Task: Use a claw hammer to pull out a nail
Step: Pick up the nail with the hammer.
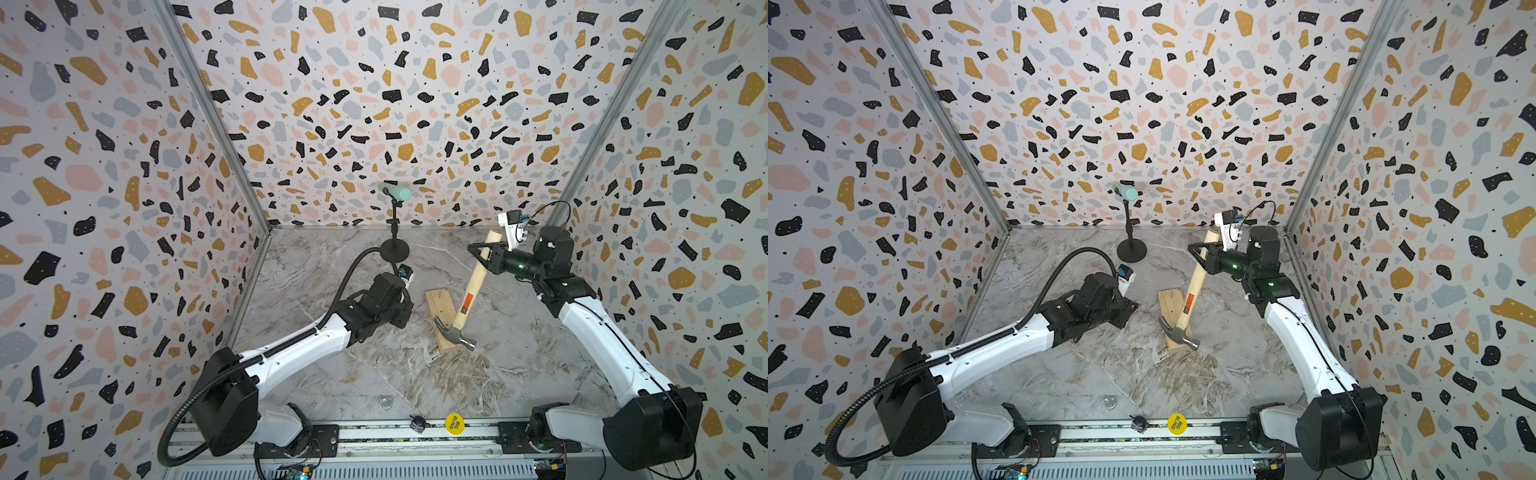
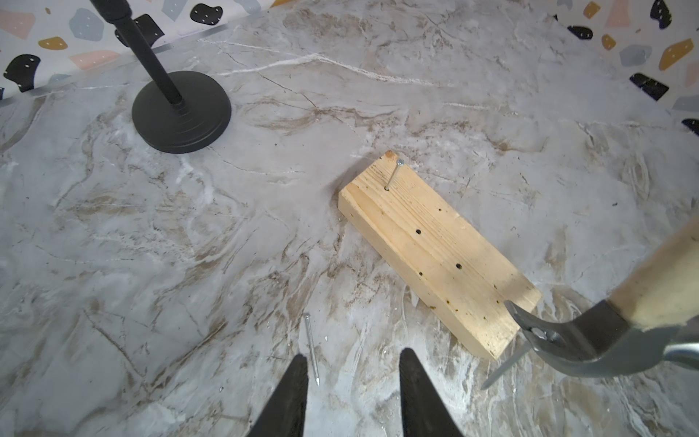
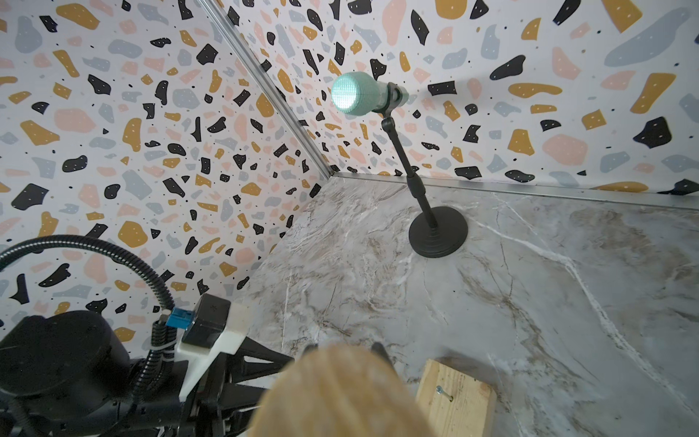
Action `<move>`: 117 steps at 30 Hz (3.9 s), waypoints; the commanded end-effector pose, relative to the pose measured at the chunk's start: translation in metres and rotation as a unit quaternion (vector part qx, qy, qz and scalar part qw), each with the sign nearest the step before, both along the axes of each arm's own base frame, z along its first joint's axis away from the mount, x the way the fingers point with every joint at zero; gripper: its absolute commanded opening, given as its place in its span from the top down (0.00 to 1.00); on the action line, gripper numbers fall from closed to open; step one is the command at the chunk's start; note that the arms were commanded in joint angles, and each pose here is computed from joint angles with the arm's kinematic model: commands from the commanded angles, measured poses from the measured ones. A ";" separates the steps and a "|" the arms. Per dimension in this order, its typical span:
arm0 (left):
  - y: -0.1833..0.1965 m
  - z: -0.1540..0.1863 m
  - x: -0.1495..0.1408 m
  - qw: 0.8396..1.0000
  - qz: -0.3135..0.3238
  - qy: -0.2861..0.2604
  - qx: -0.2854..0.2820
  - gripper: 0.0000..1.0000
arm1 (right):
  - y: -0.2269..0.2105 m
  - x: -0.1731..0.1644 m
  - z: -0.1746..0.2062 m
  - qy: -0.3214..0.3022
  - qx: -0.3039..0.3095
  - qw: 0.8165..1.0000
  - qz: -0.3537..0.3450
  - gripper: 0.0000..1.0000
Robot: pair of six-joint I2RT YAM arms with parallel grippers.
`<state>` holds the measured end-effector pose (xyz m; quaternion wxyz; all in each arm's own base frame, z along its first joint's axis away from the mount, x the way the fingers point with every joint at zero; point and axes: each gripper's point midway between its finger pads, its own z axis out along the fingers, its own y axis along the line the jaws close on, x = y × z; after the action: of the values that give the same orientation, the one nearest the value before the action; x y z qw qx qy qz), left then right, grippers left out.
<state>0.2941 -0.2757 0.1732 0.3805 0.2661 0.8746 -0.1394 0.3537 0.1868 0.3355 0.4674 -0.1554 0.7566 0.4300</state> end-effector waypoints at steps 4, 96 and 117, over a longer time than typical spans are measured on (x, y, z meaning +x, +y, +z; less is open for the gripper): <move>-0.008 0.011 -0.010 0.998 -0.040 -0.028 0.046 0.64 | 0.005 -0.005 0.048 -0.037 0.047 0.998 0.025 1.00; -0.057 -0.025 -0.038 0.994 -0.091 0.002 0.053 1.00 | 0.007 -0.014 0.054 -0.037 0.084 0.995 0.042 1.00; -0.018 -0.019 -0.002 0.999 0.009 -0.014 0.050 1.00 | 0.003 -0.015 0.047 -0.034 0.062 0.997 0.021 0.92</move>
<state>0.2787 -0.3070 0.1429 0.3594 0.3181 0.8726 -0.0904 0.3569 0.1906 0.3341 0.4561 -0.1419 0.7424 0.4698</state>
